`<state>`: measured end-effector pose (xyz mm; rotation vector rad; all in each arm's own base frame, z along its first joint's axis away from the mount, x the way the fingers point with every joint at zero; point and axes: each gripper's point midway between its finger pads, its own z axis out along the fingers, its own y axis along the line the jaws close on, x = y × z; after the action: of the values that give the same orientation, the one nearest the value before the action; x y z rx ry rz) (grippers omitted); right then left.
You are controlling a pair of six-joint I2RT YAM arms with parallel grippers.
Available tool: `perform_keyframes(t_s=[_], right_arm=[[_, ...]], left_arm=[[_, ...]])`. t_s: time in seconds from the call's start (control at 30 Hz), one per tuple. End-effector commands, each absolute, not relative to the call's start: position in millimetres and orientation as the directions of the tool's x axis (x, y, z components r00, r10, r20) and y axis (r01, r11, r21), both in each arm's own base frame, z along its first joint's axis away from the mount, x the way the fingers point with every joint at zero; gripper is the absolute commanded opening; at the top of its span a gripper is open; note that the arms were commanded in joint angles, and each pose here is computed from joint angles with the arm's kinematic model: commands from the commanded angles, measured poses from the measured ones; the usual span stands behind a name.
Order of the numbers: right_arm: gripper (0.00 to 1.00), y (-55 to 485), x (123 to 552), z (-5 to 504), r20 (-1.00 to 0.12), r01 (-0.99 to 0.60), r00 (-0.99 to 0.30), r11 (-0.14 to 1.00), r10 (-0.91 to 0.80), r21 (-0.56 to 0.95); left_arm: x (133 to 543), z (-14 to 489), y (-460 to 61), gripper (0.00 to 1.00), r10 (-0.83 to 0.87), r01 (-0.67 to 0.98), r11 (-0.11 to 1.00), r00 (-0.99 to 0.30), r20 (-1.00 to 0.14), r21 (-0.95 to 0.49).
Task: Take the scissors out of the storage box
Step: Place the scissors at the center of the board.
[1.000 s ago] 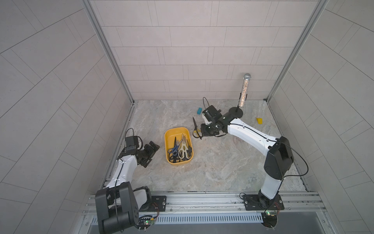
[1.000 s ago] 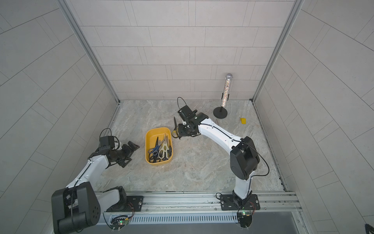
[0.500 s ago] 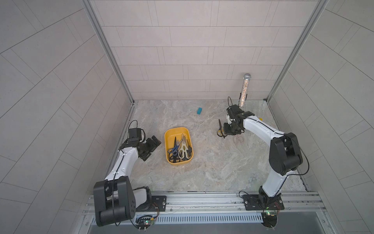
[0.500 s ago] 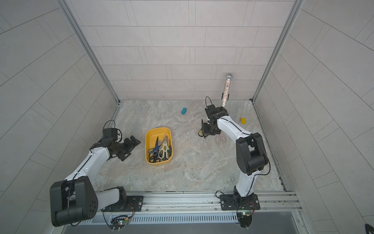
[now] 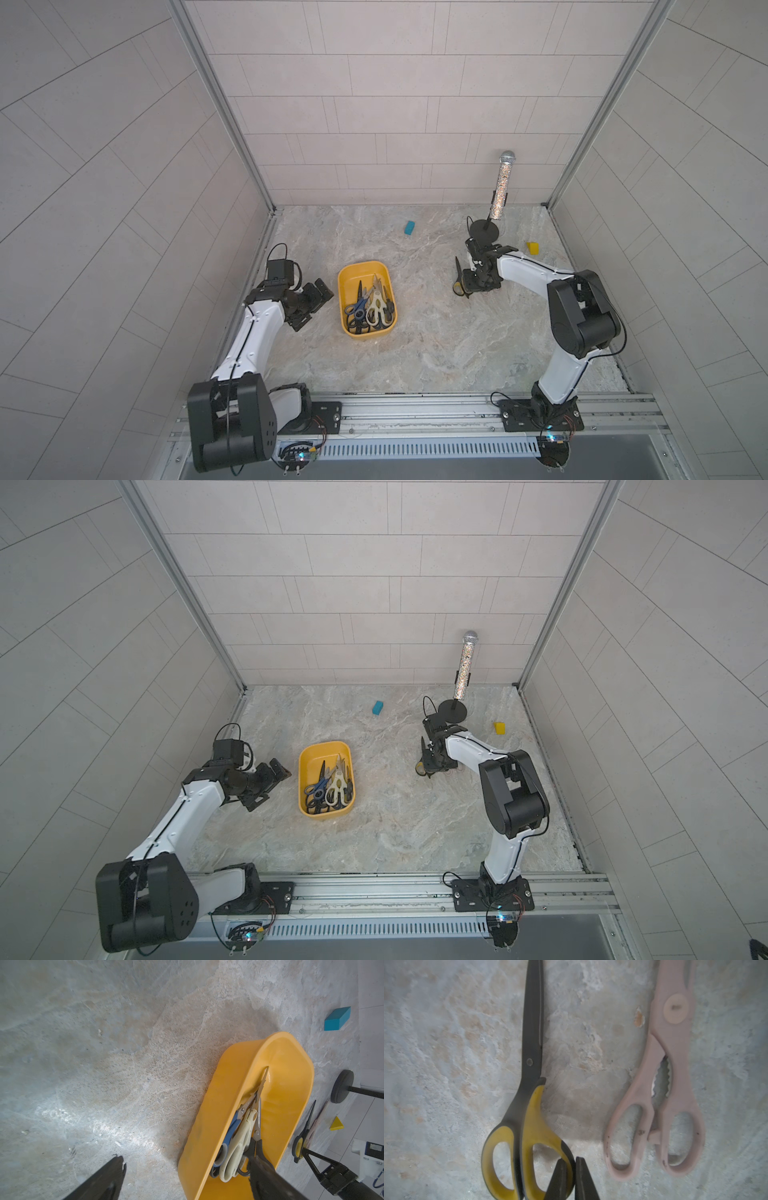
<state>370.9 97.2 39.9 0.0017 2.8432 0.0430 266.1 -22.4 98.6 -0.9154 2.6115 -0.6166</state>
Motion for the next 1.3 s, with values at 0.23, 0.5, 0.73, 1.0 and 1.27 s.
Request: perform_keyframes(t_s=[0.23,0.5,0.73,1.0,1.27], right_arm=[[0.00,97.5,390.1,13.1,-0.306,0.028,-0.951,0.999,0.034,0.022],[0.25,103.8,392.5,42.4,-0.324,0.006,-0.946,0.999,0.022,0.050],[0.29,129.5,386.5,94.7,-0.345,-0.031,-0.939,0.995,0.004,0.095],[0.33,201.8,350.6,138.0,-0.367,-0.151,-0.925,0.983,-0.103,0.106],[0.47,274.1,312.2,154.1,-0.365,-0.306,-0.897,0.946,-0.250,0.105]], left_arm=[[251.9,105.5,-23.1,1.00,-0.614,-0.498,0.737,-0.776,-0.145,-0.457],[248.0,101.8,-20.5,1.00,-0.615,-0.499,0.743,-0.772,-0.162,-0.446],[246.7,94.9,-19.8,1.00,-0.615,-0.492,0.745,-0.767,-0.180,-0.450],[252.1,81.1,-22.9,1.00,-0.625,-0.485,0.731,-0.759,-0.184,-0.480],[255.0,82.9,-23.9,1.00,-0.625,-0.473,0.729,-0.756,-0.197,-0.495]])
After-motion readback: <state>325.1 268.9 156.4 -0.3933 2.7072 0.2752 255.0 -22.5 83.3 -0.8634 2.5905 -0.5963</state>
